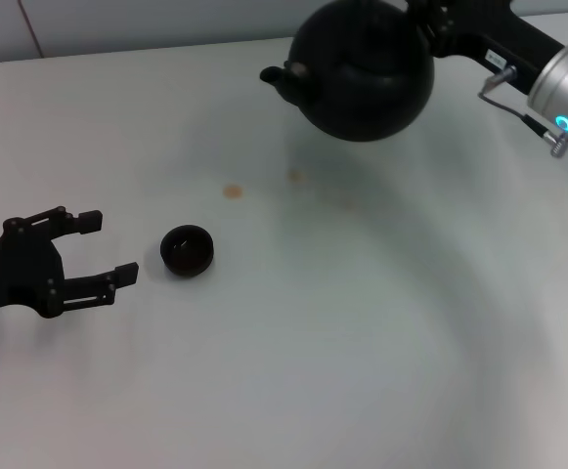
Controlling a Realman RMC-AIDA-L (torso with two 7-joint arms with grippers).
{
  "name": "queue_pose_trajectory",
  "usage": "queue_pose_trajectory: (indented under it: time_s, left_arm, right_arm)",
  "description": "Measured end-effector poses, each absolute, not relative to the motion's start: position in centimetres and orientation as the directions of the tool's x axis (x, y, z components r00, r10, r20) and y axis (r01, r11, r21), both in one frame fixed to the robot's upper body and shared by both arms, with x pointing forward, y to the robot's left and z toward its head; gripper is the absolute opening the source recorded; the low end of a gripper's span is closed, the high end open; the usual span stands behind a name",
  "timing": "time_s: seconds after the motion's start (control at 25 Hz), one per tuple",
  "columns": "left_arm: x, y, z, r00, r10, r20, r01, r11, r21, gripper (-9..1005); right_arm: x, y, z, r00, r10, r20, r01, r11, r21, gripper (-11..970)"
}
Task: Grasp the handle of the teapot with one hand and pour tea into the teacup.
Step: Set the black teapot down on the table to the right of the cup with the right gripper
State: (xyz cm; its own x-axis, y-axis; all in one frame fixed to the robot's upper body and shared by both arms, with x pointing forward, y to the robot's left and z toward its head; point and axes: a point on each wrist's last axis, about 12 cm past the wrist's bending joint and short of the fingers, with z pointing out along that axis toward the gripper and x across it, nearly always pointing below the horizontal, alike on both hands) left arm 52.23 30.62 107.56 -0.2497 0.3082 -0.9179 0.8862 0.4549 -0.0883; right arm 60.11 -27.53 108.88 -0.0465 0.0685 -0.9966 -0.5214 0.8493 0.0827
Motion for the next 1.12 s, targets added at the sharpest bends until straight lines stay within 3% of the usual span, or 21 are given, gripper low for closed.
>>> queue_pose_trajectory:
  time_s: [0.24,0.52,1.12]
  left_arm:
    - [52.2,30.7,107.3,-0.256,0.315,-0.914,0.882,0.464,-0.087,861]
    - [52.1,30.6,107.1,-0.264,0.318,-0.911,0.883,0.46,-0.095,860]
    - [52.1,30.6,107.1,-0.263,0.321,-0.91,0.885,0.457,-0.094,861]
  right_arm:
    - [59.2,-28.5,107.2,-0.138,0.11,-0.984,-0.474,0.865,0.163,86]
    - [58.5,-28.9,105.2,-0.209,0.05,-0.977,-0.428,0.893,0.138,86]
    - [58.5,-28.5,104.6,-0.242,0.015,-0.97,-0.43,0.894,0.122,85]
